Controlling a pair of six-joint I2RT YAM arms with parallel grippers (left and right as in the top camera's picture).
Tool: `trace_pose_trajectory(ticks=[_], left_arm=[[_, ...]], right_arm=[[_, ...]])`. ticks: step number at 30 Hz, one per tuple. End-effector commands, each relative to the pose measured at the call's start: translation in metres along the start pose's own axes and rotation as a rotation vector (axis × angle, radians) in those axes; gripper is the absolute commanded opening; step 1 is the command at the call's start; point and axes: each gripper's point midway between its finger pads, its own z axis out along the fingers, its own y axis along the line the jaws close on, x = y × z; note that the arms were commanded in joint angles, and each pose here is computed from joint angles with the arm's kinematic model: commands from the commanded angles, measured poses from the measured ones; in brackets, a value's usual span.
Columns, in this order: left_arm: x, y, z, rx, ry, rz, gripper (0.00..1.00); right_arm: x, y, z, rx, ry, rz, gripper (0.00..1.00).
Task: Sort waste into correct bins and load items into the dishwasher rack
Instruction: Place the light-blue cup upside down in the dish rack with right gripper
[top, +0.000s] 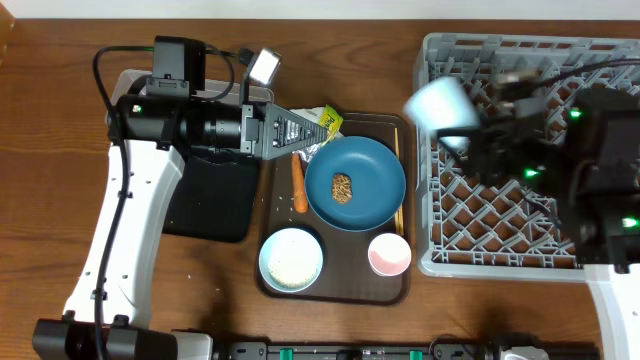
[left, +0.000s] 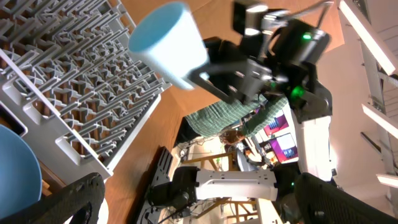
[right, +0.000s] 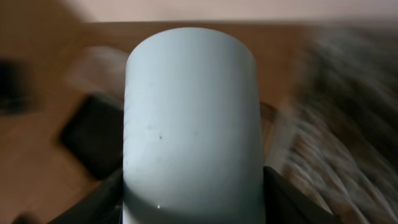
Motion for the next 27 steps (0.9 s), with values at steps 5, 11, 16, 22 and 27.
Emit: trace_pose_trajectory(ticks=[5, 11, 16, 22, 27], left_arm=[[-0.001, -0.011, -0.002, 0.025, -0.007, 0.037, 0.98], [-0.001, -0.011, -0.002, 0.024, -0.007, 0.038, 0.98], [-0.001, -0.011, -0.002, 0.023, -0.007, 0.036, 0.98], [-0.001, -0.005, -0.002, -0.013, -0.007, 0.036, 0.98], [-0.001, -0.005, -0.002, -0.013, -0.007, 0.036, 0.98]], right_arm=[[0.038, -0.136, -0.059, 0.592, 0.008, 0.495, 0.50], [0.086, -0.199, -0.095, 0.821, 0.093, 0.778, 0.50], [0.116, -0.221, -0.089, 0.789, 0.217, 0.927, 0.52], [0.147, -0.225, -0.068, 0.699, 0.426, 0.965, 0.53], [0.157, -0.236, -0.057, 0.689, 0.481, 0.989, 0.53]])
